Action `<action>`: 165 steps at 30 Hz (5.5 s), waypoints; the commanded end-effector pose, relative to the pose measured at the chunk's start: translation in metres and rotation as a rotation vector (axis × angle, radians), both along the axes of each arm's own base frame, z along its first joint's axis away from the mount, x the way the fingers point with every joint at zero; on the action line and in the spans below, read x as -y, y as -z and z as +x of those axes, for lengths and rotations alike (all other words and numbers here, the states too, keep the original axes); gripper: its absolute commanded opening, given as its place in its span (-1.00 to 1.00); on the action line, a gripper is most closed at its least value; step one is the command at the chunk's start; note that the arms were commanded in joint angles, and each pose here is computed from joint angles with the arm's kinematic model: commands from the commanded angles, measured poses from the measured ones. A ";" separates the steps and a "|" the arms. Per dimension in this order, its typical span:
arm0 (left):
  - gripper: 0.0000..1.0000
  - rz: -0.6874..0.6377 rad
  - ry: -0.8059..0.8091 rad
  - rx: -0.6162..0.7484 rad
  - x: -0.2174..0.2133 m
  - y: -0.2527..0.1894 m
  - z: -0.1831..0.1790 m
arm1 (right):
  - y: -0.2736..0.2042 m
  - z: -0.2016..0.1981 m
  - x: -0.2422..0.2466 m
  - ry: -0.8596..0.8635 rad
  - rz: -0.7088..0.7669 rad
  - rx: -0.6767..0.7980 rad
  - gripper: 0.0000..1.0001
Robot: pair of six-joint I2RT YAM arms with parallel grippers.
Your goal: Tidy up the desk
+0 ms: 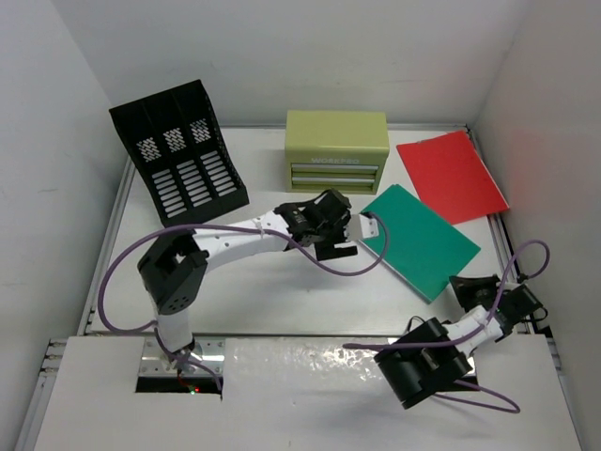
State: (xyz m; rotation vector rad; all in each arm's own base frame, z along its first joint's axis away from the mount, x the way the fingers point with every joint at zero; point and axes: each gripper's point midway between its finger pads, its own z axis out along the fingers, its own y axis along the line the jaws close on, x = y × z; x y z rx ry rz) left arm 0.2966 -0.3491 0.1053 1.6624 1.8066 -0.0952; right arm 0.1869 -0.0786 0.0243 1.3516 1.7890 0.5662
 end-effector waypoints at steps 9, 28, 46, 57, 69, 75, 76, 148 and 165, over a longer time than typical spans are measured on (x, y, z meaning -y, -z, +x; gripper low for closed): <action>0.83 -0.059 0.052 0.239 0.055 -0.025 0.012 | -0.025 0.007 0.012 0.035 -0.039 0.048 0.11; 0.82 -0.143 -0.113 0.068 0.066 0.014 0.081 | 0.008 -0.015 -0.016 0.016 0.047 -0.074 0.58; 0.82 -0.127 -0.095 0.112 0.095 0.046 0.101 | 0.022 -0.007 -0.033 -0.068 0.074 0.026 0.41; 0.82 -0.100 -0.060 0.082 0.100 0.064 0.091 | 0.017 -0.004 -0.037 -0.084 0.068 0.069 0.15; 0.80 -0.066 0.005 0.071 0.099 0.078 0.082 | 0.033 -0.008 -0.056 -0.097 0.164 0.076 -0.08; 0.80 -0.061 0.041 0.065 0.104 0.082 0.071 | 0.040 -0.011 -0.064 -0.103 0.195 0.065 -0.26; 0.79 -0.062 0.044 0.064 0.105 0.083 0.070 | 0.040 -0.011 -0.064 -0.100 0.199 0.062 -0.31; -1.00 -0.235 0.303 0.153 0.197 0.046 -0.039 | -0.029 0.008 -0.004 0.013 0.018 0.083 0.38; -1.00 -0.238 0.178 -0.078 0.149 -0.029 -0.072 | -0.189 0.028 0.038 -0.078 -0.373 0.086 0.67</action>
